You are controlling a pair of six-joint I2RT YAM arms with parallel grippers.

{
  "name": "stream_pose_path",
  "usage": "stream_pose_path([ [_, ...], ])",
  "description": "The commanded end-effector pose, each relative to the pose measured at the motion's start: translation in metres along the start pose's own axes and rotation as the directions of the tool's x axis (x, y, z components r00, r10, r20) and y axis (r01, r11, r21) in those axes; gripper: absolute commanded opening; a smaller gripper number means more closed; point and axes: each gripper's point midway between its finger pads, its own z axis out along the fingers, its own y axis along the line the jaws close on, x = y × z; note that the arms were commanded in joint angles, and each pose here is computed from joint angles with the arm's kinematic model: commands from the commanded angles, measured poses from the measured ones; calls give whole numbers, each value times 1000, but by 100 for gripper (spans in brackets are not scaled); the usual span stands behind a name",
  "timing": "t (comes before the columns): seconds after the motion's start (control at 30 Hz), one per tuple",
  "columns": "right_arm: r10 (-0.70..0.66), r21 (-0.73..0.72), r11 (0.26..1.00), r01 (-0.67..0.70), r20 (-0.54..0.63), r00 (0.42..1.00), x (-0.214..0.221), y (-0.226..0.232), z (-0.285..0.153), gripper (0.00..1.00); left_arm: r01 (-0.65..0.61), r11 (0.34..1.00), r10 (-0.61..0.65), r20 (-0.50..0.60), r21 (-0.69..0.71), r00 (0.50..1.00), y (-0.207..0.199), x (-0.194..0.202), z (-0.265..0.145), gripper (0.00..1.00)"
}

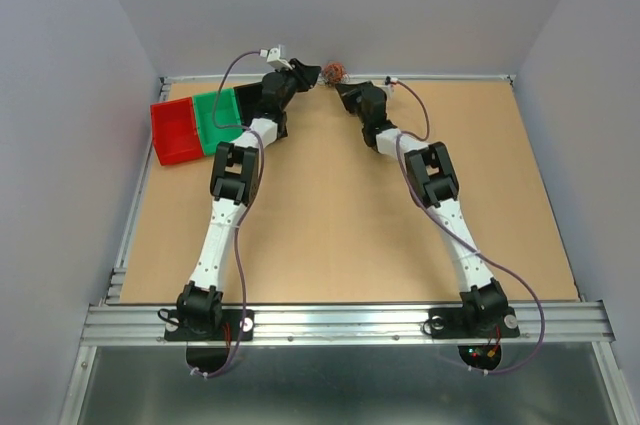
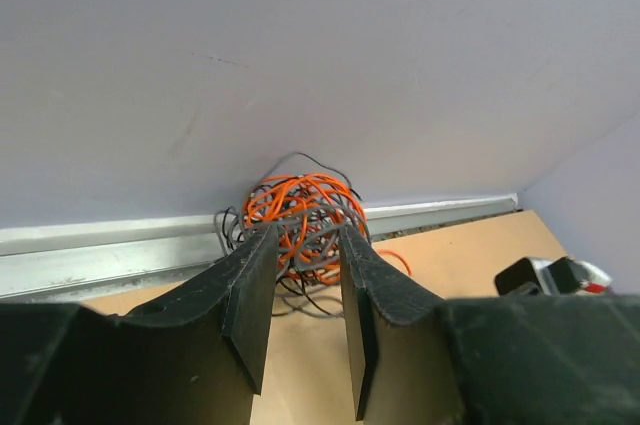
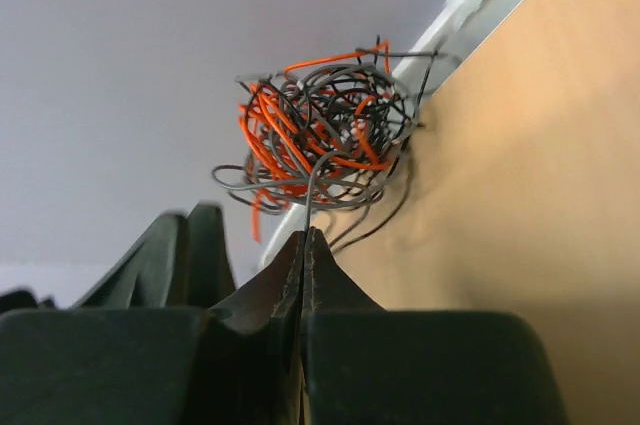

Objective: Untangle the cables

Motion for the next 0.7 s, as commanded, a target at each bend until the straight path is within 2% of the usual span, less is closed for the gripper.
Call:
stream_pose_path([
  [0.0, -108, -241, 966, 90, -60, 992, 7, 97, -32, 1, -101, 988, 91, 96, 113, 991, -41, -70, -2, 42],
  [0.13, -186, -328, 934, 143, -104, 977, 14, 127, -65, 1, -145, 983, 133, 115, 108, 984, -32, -86, -13, 46],
  [0.17, -205, -384, 910, 158, -85, 975, 11, 159, -78, 1, -139, 984, 126, 115, 112, 985, -28, -88, -16, 46],
  [0.2, -245, -369, 909, 196, -92, 965, 15, 149, -86, 1, -108, 987, 96, 101, 120, 990, -20, -91, -22, 46],
  [0.23, -267, -385, 898, 215, -86, 960, 18, 158, -95, 1, -108, 983, 90, 120, 148, 989, -24, -101, -25, 46],
  [0.27, -285, -426, 874, 235, -59, 957, 10, 188, -108, 1, -96, 982, 76, 126, 161, 989, -24, -109, -28, 47],
  [0.3, -327, -443, 853, 277, -38, 944, 9, 199, -116, 1, -89, 977, 69, 110, 192, 991, -27, -110, -32, 49],
  [0.33, -347, -423, 857, 294, -52, 936, 11, 189, -125, 1, -98, 972, 71, 131, 212, 989, -33, -130, -37, 50],
  [0.37, -363, -450, 839, 306, -43, 931, 12, 200, -135, 1, -109, 967, 79, 136, 230, 988, -39, -139, -40, 50],
  [0.4, -391, -493, 801, 339, -2, 920, 3, 231, -153, 1, -113, 962, 87, 114, 250, 990, -43, -138, -45, 50],
  [0.43, -411, -500, 794, 347, -20, 911, 10, 229, -165, 1, -152, 949, 116, 143, 275, 983, -61, -160, -50, 51],
  [0.47, -444, -548, 744, 382, 22, 896, 3, 261, -187, 1, -155, 942, 127, 113, 297, 985, -65, -155, -57, 51],
  [0.57, -498, -579, 694, 429, 45, 866, 9, 280, -224, 0, -222, 906, 182, 144, 360, 973, -109, -181, -71, 51],
  [0.6, -537, -597, 651, 468, 74, 841, 10, 289, -236, 1, -221, 901, 190, 119, 374, 975, -112, -174, -77, 51],
  [0.63, -541, -638, 602, 480, 115, 833, 4, 319, -262, 1, -246, 885, 209, 135, 395, 969, -131, -187, -83, 52],
  [0.67, -566, -651, 576, 495, 119, 816, 11, 323, -275, 1, -263, 868, 234, 121, 422, 965, -140, -183, -87, 52],
])
